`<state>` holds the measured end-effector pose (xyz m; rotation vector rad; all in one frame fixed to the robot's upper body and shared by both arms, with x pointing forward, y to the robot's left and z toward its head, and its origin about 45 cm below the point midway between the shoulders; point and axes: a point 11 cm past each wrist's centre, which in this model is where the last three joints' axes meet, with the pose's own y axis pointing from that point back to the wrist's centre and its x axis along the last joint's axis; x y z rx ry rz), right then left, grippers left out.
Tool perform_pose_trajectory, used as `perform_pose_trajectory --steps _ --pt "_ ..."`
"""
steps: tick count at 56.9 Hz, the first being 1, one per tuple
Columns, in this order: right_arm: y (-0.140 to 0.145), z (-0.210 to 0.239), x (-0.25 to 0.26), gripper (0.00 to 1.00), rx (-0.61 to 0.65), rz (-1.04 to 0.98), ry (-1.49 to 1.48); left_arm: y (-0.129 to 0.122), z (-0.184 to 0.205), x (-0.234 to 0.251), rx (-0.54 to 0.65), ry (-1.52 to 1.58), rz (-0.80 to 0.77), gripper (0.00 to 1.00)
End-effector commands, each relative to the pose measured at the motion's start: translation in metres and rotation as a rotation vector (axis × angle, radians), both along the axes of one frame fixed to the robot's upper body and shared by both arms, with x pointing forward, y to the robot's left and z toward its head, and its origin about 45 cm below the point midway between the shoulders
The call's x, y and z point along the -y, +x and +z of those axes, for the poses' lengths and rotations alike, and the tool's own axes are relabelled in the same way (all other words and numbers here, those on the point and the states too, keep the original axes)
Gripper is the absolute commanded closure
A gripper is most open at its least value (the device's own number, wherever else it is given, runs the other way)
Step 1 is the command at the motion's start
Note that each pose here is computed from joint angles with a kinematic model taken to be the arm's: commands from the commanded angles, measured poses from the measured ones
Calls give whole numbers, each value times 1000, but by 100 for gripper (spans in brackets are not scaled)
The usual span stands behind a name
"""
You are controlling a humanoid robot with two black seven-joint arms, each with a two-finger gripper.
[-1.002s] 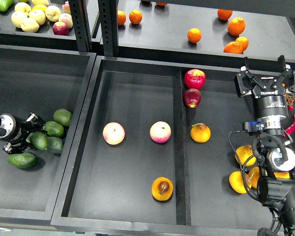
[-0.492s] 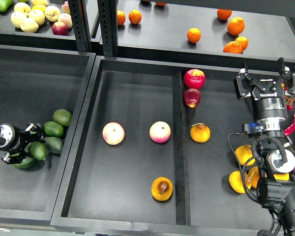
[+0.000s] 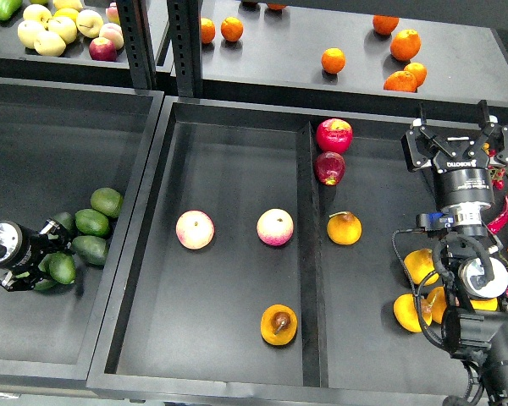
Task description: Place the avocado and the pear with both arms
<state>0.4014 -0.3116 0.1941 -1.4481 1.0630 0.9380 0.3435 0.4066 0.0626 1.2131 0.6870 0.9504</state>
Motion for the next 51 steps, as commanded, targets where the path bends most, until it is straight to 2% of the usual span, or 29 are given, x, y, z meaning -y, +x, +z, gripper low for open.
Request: perform_pose_trajectory --steps 1,51 --pt "0 0 0 1 0 -1 0 -1 0 -2 -1 4 1 50" --pt "-4 -5 -4 1 -14 38 -10 -5 -4 -3 -21 27 -19 31"
